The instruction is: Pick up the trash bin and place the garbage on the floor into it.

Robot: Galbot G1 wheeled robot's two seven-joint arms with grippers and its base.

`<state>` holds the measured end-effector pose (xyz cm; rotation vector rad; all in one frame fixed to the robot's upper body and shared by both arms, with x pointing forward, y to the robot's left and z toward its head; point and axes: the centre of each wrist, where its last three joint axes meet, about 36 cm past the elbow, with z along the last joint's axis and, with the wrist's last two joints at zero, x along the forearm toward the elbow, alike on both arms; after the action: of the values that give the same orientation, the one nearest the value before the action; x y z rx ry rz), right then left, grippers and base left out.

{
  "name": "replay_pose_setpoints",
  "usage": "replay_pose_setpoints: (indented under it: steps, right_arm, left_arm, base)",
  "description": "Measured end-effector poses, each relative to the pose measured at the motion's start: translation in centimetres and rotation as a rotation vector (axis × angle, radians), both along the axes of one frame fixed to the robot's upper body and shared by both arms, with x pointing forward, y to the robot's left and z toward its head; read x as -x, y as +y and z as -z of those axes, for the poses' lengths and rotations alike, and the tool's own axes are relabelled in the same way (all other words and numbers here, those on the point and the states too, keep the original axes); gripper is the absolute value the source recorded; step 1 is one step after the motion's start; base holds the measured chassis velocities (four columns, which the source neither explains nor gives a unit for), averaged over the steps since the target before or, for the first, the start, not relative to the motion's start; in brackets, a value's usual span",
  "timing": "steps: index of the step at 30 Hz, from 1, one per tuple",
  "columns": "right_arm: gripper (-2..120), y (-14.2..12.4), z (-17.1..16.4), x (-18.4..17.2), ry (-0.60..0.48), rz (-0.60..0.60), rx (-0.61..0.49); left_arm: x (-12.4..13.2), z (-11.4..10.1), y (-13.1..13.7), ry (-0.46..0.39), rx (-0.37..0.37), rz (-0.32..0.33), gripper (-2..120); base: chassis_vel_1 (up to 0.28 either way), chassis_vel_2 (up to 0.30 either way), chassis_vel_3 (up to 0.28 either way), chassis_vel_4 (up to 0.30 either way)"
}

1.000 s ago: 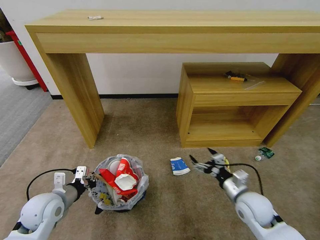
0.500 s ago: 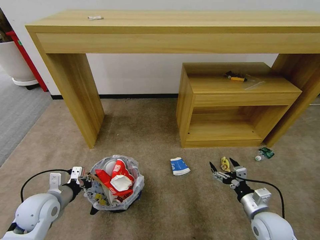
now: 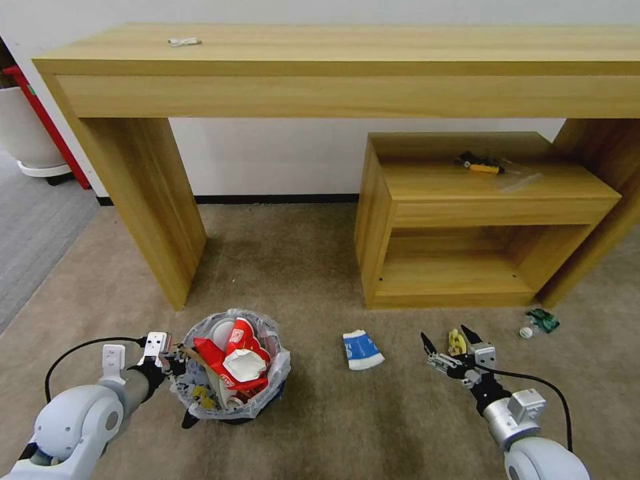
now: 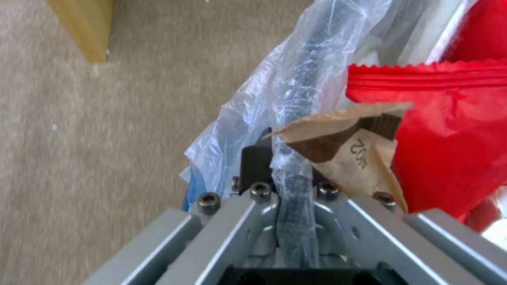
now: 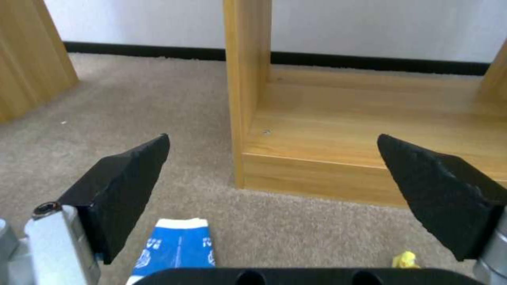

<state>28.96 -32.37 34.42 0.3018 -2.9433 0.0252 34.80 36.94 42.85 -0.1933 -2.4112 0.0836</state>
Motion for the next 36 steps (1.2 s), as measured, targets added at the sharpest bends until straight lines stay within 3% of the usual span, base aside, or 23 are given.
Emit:
replay_pose_setpoints:
  steps: [7, 11, 14, 19, 25, 36]
  right_arm:
    - [100, -0.6, 2.3, -1.8, 0.121, 0.000, -0.034]
    - [100, -0.8, 9.0, -5.9, 0.309, -0.053, -0.057]
    - [100, 0.6, 10.4, -7.5, 0.355, -0.079, -0.070]
    - [100, 3.2, 11.8, -9.9, 0.393, -0.114, -0.087]
    - [81, 6.7, 14.3, -12.4, 0.479, -0.131, -0.106]
    - [77, 7.4, 17.0, -13.7, 0.528, -0.078, -0.090]
  left_arm:
    - [-0.5, -0.4, 0.0, -0.017, 0.006, -0.005, 0]
    - [-1.4, -0.6, 0.0, -0.026, 0.017, -0.011, 0]
    - [-1.8, -0.6, -0.1, -0.027, 0.021, -0.006, 0]
    - [-2.5, -0.8, 0.3, -0.029, 0.017, 0.000, 0]
    - [-2.9, -1.2, 1.4, -0.020, 0.000, 0.008, 0]
    - [-2.6, -1.7, 1.3, -0.019, -0.010, 0.030, 0]
  base:
    - [-0.061, 0.059, 0.056, -0.058]
    - [0.000, 0.000, 0.000, 0.000]
    - [0.000, 0.000, 0.000, 0.000]
    - [0.000, 0.000, 0.000, 0.000]
    - [0.000, 0.000, 0.000, 0.000]
    - [0.000, 0.000, 0.000, 0.000]
